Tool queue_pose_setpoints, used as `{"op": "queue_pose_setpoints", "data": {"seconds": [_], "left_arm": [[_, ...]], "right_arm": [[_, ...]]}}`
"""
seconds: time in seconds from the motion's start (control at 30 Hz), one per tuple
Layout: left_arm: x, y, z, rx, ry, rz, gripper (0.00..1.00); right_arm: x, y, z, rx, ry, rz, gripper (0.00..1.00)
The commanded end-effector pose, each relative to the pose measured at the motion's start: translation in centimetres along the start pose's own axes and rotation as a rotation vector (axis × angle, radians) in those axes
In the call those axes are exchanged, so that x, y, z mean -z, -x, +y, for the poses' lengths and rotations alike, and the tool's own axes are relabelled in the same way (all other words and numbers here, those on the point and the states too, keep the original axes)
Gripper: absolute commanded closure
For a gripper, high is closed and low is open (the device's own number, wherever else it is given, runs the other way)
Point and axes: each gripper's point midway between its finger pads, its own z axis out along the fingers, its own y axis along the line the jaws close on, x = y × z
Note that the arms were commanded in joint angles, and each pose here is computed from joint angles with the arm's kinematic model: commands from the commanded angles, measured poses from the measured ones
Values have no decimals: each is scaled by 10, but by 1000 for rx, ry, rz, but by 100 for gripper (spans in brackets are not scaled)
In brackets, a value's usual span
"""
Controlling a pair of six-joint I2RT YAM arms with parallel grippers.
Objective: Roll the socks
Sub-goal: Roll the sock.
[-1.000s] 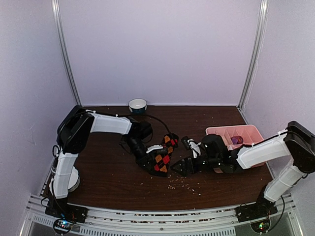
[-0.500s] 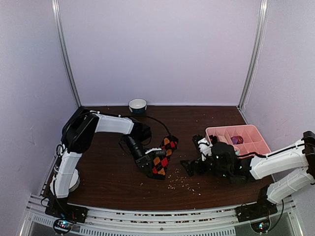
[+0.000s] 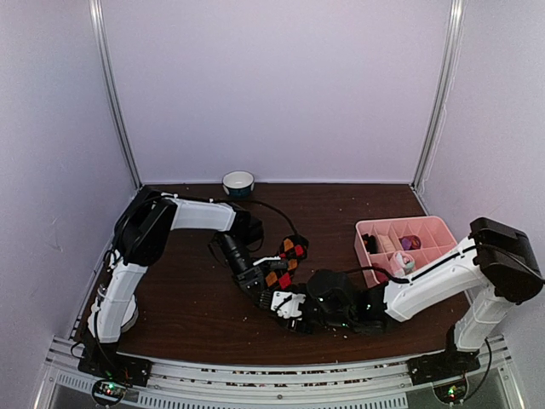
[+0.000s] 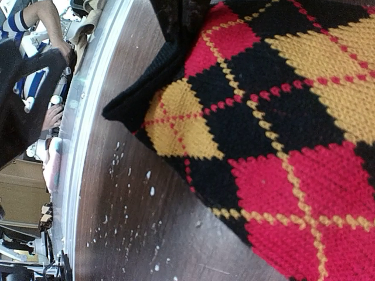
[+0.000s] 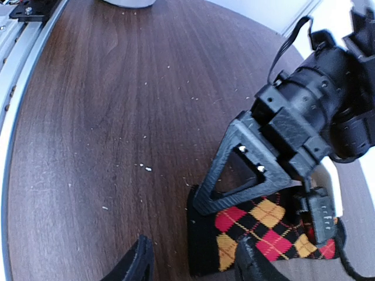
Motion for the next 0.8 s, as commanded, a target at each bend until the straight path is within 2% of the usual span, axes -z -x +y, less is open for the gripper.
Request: {"op": "queue_pose_setpoints", "data": {"seconds": [0.0,0.07,0.27,0.5,0.77], "left_arm": [[-5,-7,17,33,21,28,100],[-5,-8,17,36,18,31,100],[-6,-10,18,41,14,36,100],[-4,-11,16,40,3,41,100],[-2,-13,16,45,-1,43,100]], "right_arm": [[-19,-12,15,128,61,56,58],[-27,-19,18,144,66,80,64],[-44,-33,17,151,63,123,72],[-54,-56,12,101,54,181,77],[-51,-80,11,63,60,244,76]]}}
